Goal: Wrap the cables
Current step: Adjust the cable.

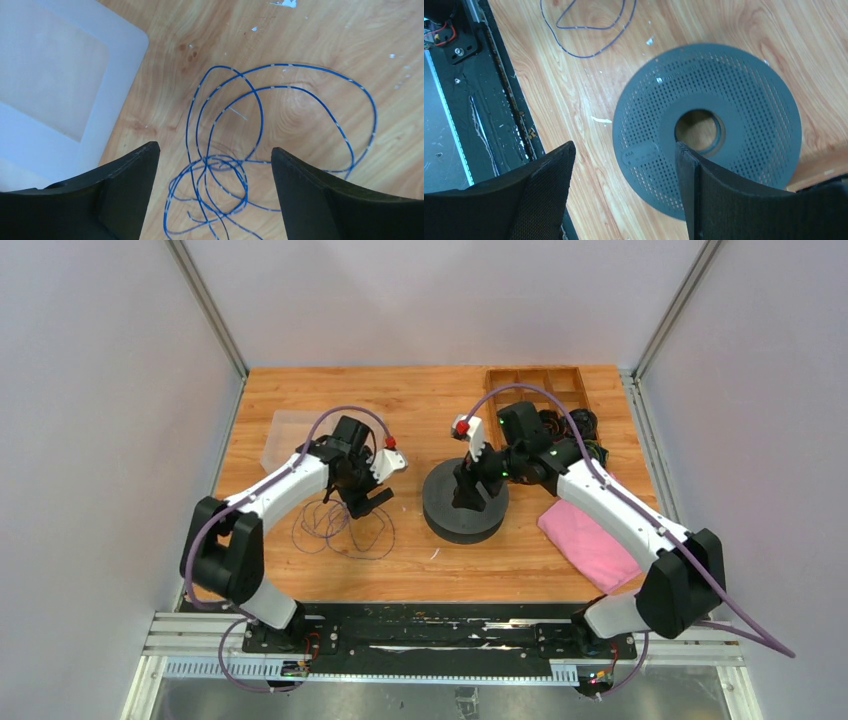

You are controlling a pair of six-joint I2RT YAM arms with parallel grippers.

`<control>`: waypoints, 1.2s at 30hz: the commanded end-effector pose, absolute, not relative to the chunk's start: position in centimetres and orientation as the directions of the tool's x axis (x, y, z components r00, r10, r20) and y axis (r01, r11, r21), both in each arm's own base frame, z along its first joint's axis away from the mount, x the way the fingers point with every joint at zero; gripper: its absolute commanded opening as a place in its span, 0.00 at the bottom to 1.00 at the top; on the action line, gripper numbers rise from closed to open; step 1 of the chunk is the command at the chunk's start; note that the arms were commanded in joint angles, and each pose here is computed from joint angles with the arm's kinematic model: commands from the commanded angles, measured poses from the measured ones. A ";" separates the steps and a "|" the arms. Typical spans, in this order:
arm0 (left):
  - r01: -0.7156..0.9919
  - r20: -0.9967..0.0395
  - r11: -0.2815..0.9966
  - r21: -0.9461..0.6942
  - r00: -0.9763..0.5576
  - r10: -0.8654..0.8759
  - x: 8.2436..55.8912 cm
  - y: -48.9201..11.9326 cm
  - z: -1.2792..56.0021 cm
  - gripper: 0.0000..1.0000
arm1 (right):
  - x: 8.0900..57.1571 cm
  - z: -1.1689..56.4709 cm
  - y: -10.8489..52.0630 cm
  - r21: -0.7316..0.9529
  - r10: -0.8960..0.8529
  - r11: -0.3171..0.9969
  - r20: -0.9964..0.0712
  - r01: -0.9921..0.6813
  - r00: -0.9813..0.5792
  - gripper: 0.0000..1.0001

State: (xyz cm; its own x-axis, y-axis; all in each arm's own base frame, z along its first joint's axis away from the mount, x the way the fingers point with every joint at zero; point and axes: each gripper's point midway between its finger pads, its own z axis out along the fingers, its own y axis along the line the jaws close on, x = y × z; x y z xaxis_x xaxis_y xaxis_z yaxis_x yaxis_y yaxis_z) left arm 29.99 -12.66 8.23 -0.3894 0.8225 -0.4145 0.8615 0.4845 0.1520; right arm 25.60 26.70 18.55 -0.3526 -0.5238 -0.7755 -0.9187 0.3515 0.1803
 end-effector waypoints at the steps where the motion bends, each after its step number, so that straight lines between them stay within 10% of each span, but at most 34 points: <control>1: 0.877 -0.388 0.450 0.167 -0.361 0.848 31.6 -13.1 6.2 0.81 | 25.0 17.9 24.6 0.198 -0.521 0.391 -0.757 -0.899 -0.393 0.73; 13: 0.850 -0.469 0.522 0.073 -0.432 0.770 31.6 -15.2 8.4 0.09 | 26.2 17.9 24.2 0.193 -0.517 0.417 -0.754 -0.888 -0.406 0.72; 24: 0.774 -0.893 0.633 0.018 -0.272 0.358 31.4 -17.1 30.6 0.00 | 28.8 22.2 25.5 0.126 -0.481 0.412 -0.811 -0.903 -0.333 0.72; 36: 0.731 -0.993 0.677 -0.081 -0.120 0.011 28.9 -17.2 44.4 0.00 | 28.7 27.1 31.0 0.260 -0.359 0.243 -0.871 -0.934 -0.336 0.77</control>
State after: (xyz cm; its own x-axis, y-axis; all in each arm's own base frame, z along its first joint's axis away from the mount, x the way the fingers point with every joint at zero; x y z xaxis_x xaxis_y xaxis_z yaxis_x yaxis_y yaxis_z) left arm 30.00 -16.98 40.47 -0.1511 0.1520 -0.9768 0.7453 0.6667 -0.0115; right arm 29.34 28.64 26.05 -0.3008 -0.4070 -0.8625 -0.9319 0.3177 0.1750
